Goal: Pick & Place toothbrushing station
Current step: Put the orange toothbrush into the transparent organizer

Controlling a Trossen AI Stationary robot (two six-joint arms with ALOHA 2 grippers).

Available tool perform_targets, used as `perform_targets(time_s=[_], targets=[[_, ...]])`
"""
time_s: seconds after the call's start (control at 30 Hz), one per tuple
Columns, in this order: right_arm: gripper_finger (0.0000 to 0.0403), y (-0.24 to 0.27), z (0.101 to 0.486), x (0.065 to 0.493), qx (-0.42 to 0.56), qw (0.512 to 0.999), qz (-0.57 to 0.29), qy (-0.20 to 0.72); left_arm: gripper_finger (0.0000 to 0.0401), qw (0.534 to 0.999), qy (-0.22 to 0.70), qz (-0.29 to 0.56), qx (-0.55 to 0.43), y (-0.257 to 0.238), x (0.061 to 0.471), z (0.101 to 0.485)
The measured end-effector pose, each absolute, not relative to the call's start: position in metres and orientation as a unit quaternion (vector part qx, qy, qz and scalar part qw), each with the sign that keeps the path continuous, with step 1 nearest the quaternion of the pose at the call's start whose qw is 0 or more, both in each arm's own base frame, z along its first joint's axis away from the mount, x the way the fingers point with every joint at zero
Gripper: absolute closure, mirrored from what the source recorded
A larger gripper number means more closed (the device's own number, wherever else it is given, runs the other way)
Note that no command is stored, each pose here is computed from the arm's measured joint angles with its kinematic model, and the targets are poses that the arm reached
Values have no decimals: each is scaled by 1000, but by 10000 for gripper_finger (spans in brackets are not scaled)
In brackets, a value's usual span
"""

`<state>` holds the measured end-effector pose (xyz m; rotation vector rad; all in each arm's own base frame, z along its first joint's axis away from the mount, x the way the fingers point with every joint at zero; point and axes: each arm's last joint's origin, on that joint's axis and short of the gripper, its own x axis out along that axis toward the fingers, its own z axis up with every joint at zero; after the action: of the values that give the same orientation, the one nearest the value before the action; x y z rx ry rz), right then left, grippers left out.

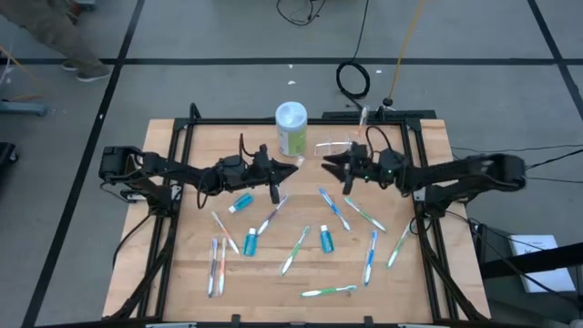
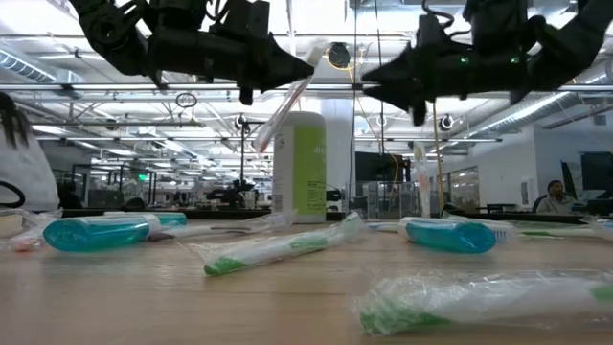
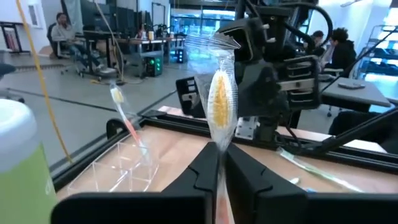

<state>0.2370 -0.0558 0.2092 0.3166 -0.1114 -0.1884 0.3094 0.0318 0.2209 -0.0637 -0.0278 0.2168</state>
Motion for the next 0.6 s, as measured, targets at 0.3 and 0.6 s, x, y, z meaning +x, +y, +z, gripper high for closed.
perform_targets(time_s=[0.3, 0.6], targets=[[268, -47, 197, 281, 109, 989, -22, -97, 383, 996, -10, 79, -30, 30, 310, 220], [268, -51, 205, 305, 88, 993, -22, -78, 390, 997, 2, 66, -26, 26, 310, 218]])
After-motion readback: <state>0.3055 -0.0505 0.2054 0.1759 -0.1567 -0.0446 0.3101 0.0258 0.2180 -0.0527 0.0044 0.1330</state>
